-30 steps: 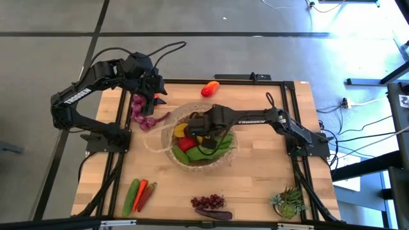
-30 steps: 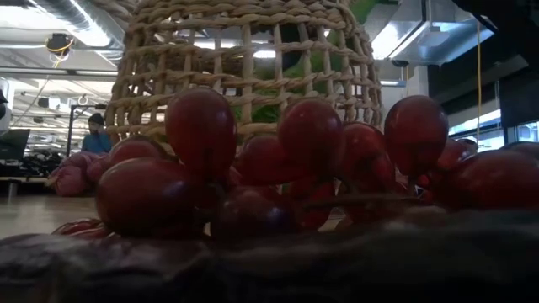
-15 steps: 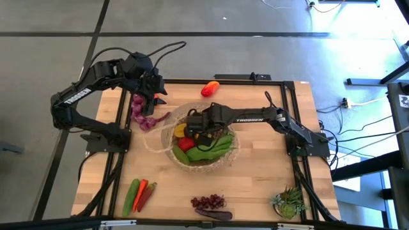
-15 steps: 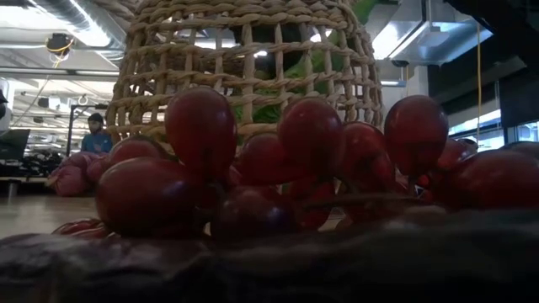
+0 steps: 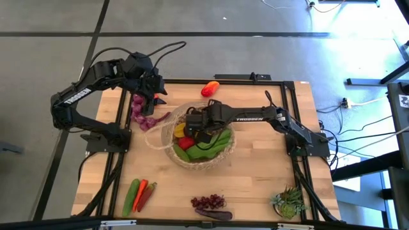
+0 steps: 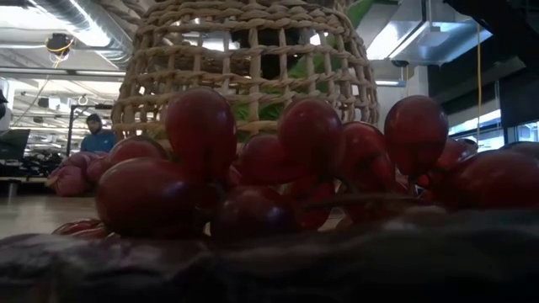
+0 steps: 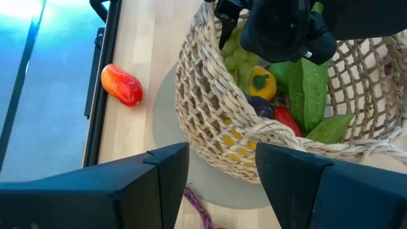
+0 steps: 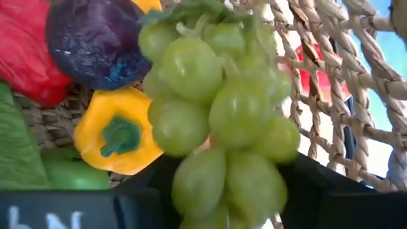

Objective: Build produce basket
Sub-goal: Put the green grapes into the brown basket

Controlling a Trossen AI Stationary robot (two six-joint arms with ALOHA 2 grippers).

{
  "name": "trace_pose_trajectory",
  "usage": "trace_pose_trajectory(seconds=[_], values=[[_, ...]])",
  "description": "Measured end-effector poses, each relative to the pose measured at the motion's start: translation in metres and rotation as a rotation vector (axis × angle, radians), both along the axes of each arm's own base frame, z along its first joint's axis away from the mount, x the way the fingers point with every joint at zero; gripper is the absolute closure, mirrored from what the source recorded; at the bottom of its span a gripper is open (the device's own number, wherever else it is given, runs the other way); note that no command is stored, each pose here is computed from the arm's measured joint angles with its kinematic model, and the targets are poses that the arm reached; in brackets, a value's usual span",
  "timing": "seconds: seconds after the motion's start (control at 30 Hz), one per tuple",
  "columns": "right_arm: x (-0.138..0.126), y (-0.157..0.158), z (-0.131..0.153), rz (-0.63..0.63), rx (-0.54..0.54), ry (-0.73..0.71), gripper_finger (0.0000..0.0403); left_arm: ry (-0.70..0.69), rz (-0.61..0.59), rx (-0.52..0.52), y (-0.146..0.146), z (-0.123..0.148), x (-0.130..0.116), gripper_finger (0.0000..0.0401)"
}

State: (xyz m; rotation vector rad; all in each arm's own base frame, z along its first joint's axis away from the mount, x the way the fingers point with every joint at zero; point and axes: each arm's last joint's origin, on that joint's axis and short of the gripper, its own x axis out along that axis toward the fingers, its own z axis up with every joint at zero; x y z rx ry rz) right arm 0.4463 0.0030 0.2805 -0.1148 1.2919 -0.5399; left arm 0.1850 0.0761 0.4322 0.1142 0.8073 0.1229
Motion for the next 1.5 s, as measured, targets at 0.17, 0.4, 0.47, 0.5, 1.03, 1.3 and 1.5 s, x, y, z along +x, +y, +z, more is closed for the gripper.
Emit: trace_pose_trajectory(seconds=[0.17,0.4,0.47,0.5,1.03,1.3,1.5], values=[[0.000,0.000,0.000,0.002,0.000,-0.003,0.0216,0.000,0.000,0.000,0.000,0.000,0.000,0.0230],[-0.003,0.000,0.008,0.000,0.001,-0.008,0.0215,0.000,0.000,0.000,0.000,0.000,0.000,0.0230],[-0.004,0.004,0.011,0.009,-0.010,-0.015,0.0215,0.000,0.000,0.000,0.000,0.000,0.000,0.0230],[-0.004,0.005,0.011,0.010,-0.025,-0.016,0.0215,0.000,0.000,0.000,0.000,0.000,0.000,0.0230],[-0.001,-0.003,0.000,0.000,0.049,-0.008,0.0262,0.000,0.001,0.000,0.000,0.000,0.000,0.0230],[0.002,-0.015,0.000,0.035,0.112,-0.013,0.0230,0.000,0.001,-0.001,0.000,0.000,0.000,0.0230],[0.004,-0.014,0.004,0.107,0.101,-0.021,0.0186,0.000,0.000,0.000,0.000,0.000,0.000,0.0230]])
